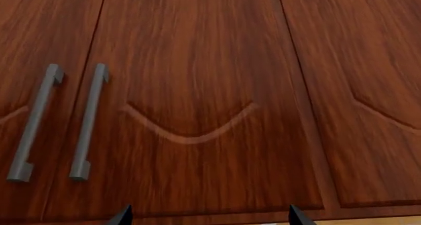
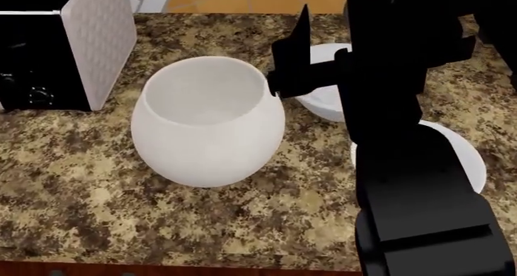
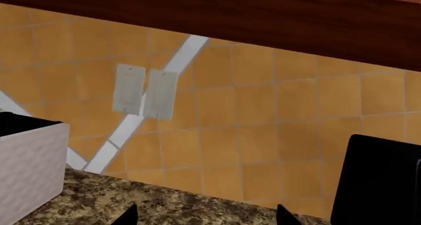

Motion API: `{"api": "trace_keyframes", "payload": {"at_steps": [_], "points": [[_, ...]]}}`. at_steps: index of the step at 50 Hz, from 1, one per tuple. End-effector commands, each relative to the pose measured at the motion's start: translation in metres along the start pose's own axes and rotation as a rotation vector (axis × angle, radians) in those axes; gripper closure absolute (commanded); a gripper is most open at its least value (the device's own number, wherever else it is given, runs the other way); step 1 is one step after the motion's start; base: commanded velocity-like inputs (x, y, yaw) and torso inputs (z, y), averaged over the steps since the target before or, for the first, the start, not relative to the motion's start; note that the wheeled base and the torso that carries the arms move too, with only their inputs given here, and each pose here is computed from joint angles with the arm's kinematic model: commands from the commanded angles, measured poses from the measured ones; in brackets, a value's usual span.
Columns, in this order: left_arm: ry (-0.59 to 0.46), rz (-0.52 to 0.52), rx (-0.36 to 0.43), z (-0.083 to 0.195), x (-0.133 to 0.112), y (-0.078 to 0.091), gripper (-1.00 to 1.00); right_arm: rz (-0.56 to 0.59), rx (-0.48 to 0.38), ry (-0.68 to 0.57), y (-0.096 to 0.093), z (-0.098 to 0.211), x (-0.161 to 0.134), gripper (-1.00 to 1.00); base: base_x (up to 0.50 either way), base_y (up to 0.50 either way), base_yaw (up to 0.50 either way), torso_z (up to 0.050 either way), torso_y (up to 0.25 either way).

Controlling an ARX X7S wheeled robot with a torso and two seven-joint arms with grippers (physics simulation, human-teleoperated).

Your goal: Stack the bowls from largest to smallest.

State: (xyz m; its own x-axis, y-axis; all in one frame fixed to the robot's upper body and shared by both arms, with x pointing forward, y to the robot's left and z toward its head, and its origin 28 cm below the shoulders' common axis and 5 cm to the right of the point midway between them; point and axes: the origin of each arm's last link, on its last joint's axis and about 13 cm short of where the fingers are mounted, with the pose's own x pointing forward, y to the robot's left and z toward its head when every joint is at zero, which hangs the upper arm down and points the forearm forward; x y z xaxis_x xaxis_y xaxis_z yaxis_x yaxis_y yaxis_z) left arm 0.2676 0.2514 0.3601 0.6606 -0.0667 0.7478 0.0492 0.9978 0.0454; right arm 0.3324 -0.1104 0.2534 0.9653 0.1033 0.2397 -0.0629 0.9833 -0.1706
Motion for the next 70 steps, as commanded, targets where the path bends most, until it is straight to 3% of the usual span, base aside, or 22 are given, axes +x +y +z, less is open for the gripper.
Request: {"api": "trace_keyframes", "payload": {"at_steps": [1,38,45,55,58,62,70], "points": [[-0.008,-0.003,0.002,0.002,0.000,0.000,-1.00,0.004,-0.004,0.004,0.000,0.000,0.000,-1.00,0.36,0.00,0.00,0.000,0.000],[-0.019,0.003,0.007,0.005,0.000,0.001,-1.00,-0.013,-0.003,0.027,0.000,-0.002,0.002,-1.00,0.30,0.00,0.00,0.000,0.000],[-0.017,0.003,0.006,0.005,-0.002,0.002,-1.00,-0.043,-0.061,0.130,-0.009,0.013,0.004,-1.00,0.00,0.00,0.00,0.000,0.000],[-0.016,0.007,0.001,0.004,-0.003,0.003,-1.00,-0.032,-0.019,0.348,-0.034,0.048,0.011,-1.00,0.00,0.00,0.00,0.000,0.000],[-0.016,0.010,0.002,0.004,-0.005,0.005,-1.00,-0.028,0.059,0.443,-0.045,0.054,0.015,-1.00,0.00,0.00,0.00,0.000,0.000],[-0.016,0.021,-0.003,0.005,-0.006,0.007,-1.00,-0.051,0.087,0.523,-0.059,0.066,0.019,-1.00,0.00,0.00,0.00,0.000,0.000],[-0.013,0.017,-0.005,0.000,-0.006,0.006,-1.00,-0.044,0.101,0.713,-0.078,0.065,0.020,-1.00,0.00,0.00,0.00,0.000,0.000]]}}
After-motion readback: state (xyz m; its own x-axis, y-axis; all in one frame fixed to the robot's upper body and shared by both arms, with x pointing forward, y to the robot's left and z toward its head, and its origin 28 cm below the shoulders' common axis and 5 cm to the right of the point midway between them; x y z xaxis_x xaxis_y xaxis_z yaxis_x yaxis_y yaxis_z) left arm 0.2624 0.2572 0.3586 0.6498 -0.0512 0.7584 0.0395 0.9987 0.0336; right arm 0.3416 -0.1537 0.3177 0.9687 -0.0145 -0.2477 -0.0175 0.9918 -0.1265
